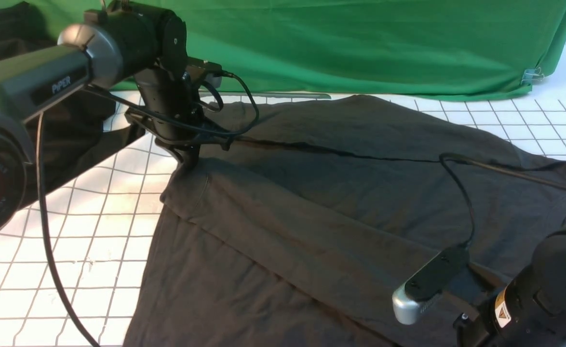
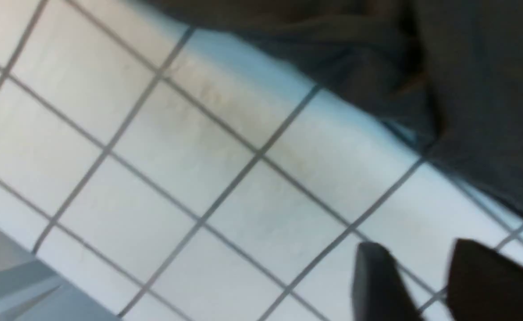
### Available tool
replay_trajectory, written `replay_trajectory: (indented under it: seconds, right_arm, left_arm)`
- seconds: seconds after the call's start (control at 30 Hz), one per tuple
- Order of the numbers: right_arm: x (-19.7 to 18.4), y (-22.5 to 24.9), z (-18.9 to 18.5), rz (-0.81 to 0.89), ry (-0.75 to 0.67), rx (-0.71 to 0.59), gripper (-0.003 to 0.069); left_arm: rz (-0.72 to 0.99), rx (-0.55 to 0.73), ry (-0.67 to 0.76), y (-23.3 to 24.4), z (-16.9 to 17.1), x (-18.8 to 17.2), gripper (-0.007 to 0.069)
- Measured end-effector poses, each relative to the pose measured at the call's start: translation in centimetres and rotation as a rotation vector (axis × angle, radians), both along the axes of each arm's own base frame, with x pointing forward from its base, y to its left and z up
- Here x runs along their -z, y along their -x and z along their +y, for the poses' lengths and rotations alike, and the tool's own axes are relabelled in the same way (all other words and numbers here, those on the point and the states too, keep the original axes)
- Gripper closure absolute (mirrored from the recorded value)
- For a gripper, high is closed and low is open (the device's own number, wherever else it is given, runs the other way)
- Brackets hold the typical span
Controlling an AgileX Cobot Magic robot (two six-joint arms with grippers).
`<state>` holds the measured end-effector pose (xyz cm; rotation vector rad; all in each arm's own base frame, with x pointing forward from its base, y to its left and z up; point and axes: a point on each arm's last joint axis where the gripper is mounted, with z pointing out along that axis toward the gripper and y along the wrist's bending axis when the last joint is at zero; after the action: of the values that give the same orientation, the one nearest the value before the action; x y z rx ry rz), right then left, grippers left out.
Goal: Fold a long-sleeved shirt over a white checkered tablecloth.
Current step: 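Fold the left side of the black T-shirt inward over its body, then grab the top left corner of the dark shirt with the left gripper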
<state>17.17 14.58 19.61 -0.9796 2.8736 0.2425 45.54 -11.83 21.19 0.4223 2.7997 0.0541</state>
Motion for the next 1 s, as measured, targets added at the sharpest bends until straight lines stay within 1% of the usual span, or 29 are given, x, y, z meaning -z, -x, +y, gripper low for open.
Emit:
replay_trajectory:
  seconds: [0.03,0.07,0.1,0.2,0.27,0.3,0.33,0.37,0.4,0.43,0.47,0.53,0.57,0.6,0.63,0.7,0.77,0.83,0.93,1.0]
  right_arm:
    - [0.0,0.1,0.0,0.007,0.002,0.001,0.0337]
    - [0.0,0.1,0.0,0.008,0.003,0.000,0.0329]
    - [-0.1,0.2,0.0,0.022,0.009,0.000,0.0270]
    - [-0.6,0.1,0.1,0.034,0.012,0.003,0.0253]
    - [-1.1,-0.2,0.3,0.035,0.008,0.010,0.0271]
    - [-1.7,-0.5,0.6,0.017,-0.008,0.019,0.0321]
    - [-1.9,-0.6,0.6,0.009,-0.014,0.020,0.0321]
    - [-2.7,-1.1,0.9,-0.036,-0.047,0.024,0.0390]
    - [-2.9,-1.2,1.1,-0.051,-0.058,0.026,0.0410]
    - [-3.9,-1.9,1.5,-0.122,-0.115,0.033,0.0511]
    - [-4.4,-2.2,1.8,-0.151,-0.144,0.026,0.0557]
    - [-4.9,-2.7,2.7,-0.164,-0.201,0.008,0.0624]
    - [-4.8,-2.7,2.8,-0.157,-0.204,0.012,0.0627]
    - [-4.9,-2.9,3.2,-0.147,-0.223,-0.011,0.0638]
    - [-4.3,-3.1,4.1,-0.096,-0.246,-0.042,0.0648]
    - [-2.9,-3.5,5.0,-0.050,-0.244,-0.074,0.0651]
    - [-1.2,-4.0,5.6,-0.012,-0.217,-0.077,0.0651]
    - [-0.5,-4.2,5.7,0.004,-0.198,-0.080,0.0651]
    - [1.6,-4.3,5.8,0.067,-0.132,-0.096,0.0652]
    - [2.3,-4.3,5.7,0.092,-0.111,-0.084,0.0652]
  left_arm:
    - [-0.001,0.000,0.001,0.0,0.0,0.0,0.0608]
    - [-0.001,0.000,0.001,0.0,0.0,0.0,0.0608]
    - [-0.010,0.001,0.004,-0.1,0.0,0.0,0.0608]
    - [-0.020,0.002,0.007,-0.2,-0.1,0.0,0.0607]
    - [-0.024,0.002,0.008,-0.2,-0.1,0.0,0.0605]
    - [-0.029,0.003,0.008,-0.3,-0.1,0.0,0.0599]
    - [-0.029,0.003,0.009,-0.3,-0.1,0.0,0.0599]
    - [-0.033,0.003,0.007,-0.3,-0.1,0.0,0.0589]
    - [-0.034,0.004,0.006,-0.3,-0.1,0.0,0.0586]
    - [-0.036,0.005,0.003,-0.3,0.0,-0.1,0.0562]
    - [-0.037,0.005,0.004,-0.3,-0.1,-0.1,0.0550]
    - [-0.039,0.005,0.002,-0.4,0.0,-0.1,0.0518]
    - [-0.040,0.005,0.003,-0.4,0.0,-0.1,0.0512]
    - [-0.041,0.005,0.003,-0.4,0.0,-0.1,0.0503]
    - [-0.042,0.004,0.003,-0.4,0.0,-0.1,0.0480]
    - [-0.044,0.005,0.004,-0.4,0.0,-0.1,0.0467]
    - [-0.045,0.005,0.003,-0.4,0.0,-0.1,0.0460]
    - [-0.045,0.005,0.002,-0.4,0.0,-0.1,0.0459]
    - [-0.040,0.005,-0.001,-0.4,0.0,-0.1,0.0455]
    - [-0.039,0.005,-0.001,-0.4,0.0,-0.1,0.0454]
